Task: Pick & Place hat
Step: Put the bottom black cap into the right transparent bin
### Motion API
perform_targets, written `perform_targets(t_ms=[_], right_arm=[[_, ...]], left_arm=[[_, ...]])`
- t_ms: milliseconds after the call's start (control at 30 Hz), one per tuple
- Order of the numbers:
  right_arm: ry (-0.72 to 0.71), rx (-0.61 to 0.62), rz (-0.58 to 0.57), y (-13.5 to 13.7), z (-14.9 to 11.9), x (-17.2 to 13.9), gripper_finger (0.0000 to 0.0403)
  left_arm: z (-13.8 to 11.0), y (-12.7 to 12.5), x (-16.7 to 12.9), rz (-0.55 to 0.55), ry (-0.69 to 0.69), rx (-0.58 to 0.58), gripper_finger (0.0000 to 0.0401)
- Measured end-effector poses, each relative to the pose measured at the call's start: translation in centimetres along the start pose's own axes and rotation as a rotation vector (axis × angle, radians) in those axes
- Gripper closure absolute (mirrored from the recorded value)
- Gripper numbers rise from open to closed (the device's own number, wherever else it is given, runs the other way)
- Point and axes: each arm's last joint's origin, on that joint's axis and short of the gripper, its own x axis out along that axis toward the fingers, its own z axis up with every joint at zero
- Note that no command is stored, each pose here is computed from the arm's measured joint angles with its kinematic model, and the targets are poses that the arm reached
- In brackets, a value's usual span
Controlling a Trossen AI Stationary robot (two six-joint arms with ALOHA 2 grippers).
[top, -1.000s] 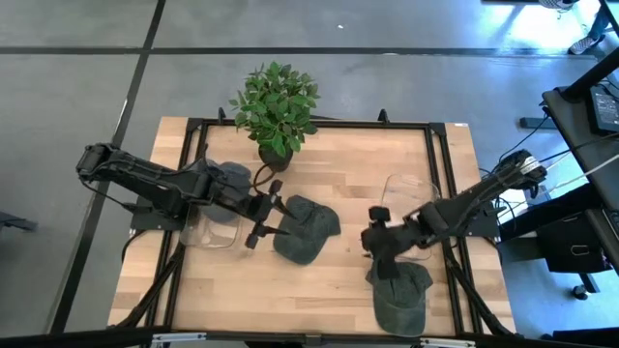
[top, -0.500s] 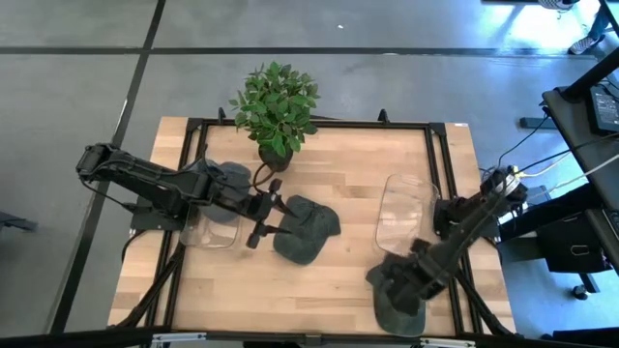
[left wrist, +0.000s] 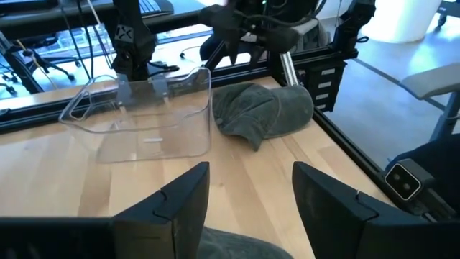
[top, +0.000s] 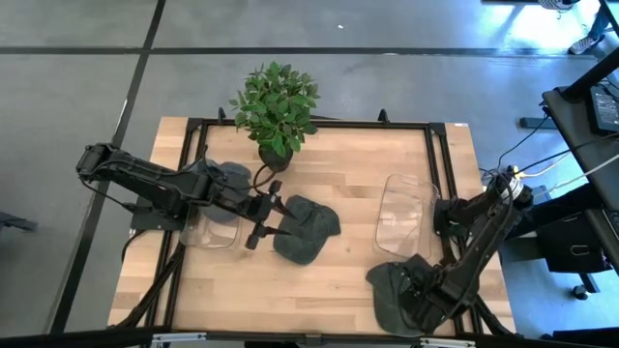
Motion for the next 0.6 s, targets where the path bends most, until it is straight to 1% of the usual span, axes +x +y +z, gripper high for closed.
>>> perform_targets(t_ms=[100,200,300,433,533,600], right_arm=[[-0.005,-0.003,-0.009,-0.3,-0.1,1.1,0.0201],[0.005,-0.01,0.026,-0.7,0.0,2.2,0.0201],[-0.005,-0.02,0.059,-1.7,0.1,2.9,0.0201],[-0.038,-0.028,0.063,-3.4,0.4,3.5,0.0201],[-0.028,-0.073,0.112,-3.8,0.5,4.2,0.0201],[-0.026,-0.09,0.12,-4.1,0.6,4.8,0.0201]], left_arm=[[0.0,0.0,0.0,0.0,0.0,0.0,0.0207],[0.0,0.0,0.0,0.0,0.0,-0.001,0.0209],[0.0,0.0,0.0,0.0,0.0,-0.001,0.0209],[0.0,0.0,0.0,0.0,-0.001,-0.002,0.0207],[0.0,0.0,0.0,0.0,-0.001,-0.022,0.0205],[0.0,0.0,0.0,0.0,-0.001,-0.026,0.0206]])
